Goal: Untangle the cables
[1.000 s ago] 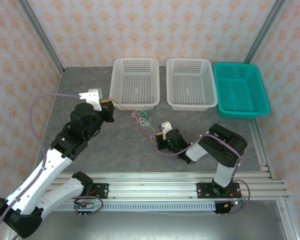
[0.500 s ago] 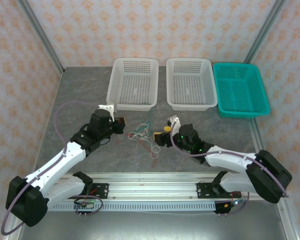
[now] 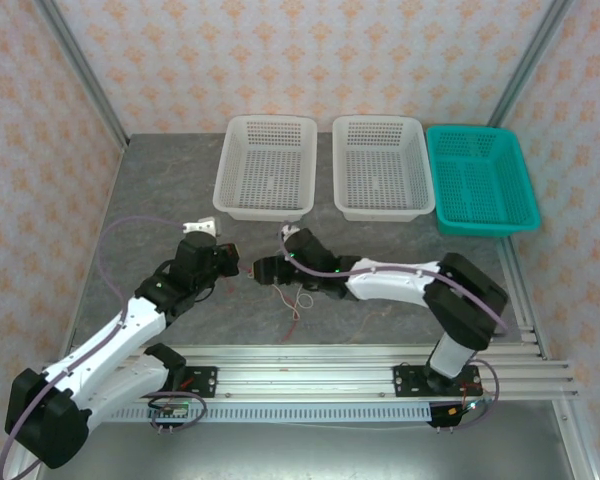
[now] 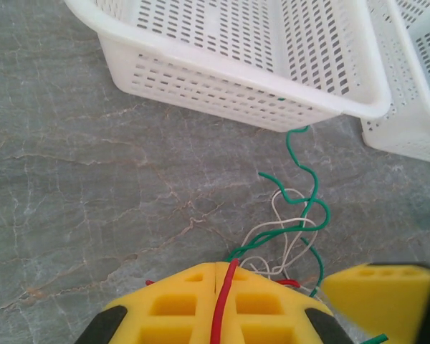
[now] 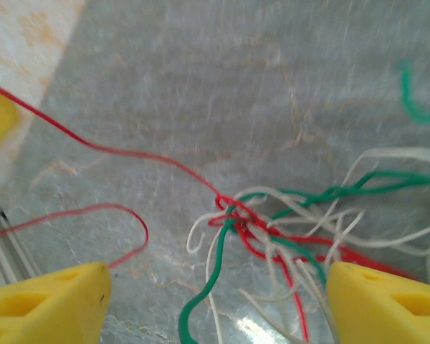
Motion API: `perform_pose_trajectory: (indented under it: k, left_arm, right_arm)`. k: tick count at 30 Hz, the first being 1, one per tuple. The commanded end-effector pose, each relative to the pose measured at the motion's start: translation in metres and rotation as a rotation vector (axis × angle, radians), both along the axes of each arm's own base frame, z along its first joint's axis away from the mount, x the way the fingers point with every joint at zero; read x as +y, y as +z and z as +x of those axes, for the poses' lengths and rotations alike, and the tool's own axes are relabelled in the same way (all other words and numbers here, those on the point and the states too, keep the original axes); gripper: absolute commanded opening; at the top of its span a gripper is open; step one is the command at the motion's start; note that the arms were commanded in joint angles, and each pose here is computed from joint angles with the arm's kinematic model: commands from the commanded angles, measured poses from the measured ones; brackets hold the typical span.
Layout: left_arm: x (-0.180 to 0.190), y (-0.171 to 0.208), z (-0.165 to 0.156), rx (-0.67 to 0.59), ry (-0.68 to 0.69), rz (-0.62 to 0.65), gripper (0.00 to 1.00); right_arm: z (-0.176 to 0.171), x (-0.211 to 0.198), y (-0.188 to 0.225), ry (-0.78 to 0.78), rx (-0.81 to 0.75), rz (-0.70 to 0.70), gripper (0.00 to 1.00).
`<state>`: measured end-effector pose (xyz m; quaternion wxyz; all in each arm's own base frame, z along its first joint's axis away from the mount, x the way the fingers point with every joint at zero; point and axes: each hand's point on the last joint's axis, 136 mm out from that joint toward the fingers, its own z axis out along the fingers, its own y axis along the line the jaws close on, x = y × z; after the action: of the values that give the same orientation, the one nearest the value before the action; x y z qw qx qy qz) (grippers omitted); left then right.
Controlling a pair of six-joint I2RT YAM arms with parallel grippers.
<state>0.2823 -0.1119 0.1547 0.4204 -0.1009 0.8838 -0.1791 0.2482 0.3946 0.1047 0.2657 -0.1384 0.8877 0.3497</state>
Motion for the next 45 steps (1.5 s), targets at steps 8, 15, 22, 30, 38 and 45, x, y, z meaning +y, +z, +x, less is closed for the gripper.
perform_pose_trajectory:
  k: [8,15,22,30,38,45]
  left_arm:
    - [0.017,0.022,-0.006,-0.067,0.042,0.062,0.00]
    - [0.035,0.027,-0.012,-0.077,0.084,0.140,0.00]
    - [0.070,0.022,-0.009,-0.031,0.212,0.194,0.00]
    - [0.105,0.011,0.003,0.010,0.333,0.103,0.00]
    - [0.124,0.000,0.005,0.021,0.373,-0.051,0.00]
    - [0.130,-0.011,-0.001,0.056,0.412,-0.029,0.00]
  right_arm:
    - [0.020,-0.025,-0.074,-0.161,0.018,-0.415,0.55]
    - [0.013,-0.013,-0.079,-0.116,0.095,-0.283,0.02]
    - [0.007,-0.045,-0.081,-0.202,0.211,-0.137,0.00]
    - [-0.007,-0.135,-0.094,-0.426,0.361,-0.040,0.00]
    - [-0.002,-0.236,-0.086,-0.697,0.365,-0.007,0.00]
    - [-0.003,-0.284,-0.076,-0.876,0.361,-0.013,0.00]
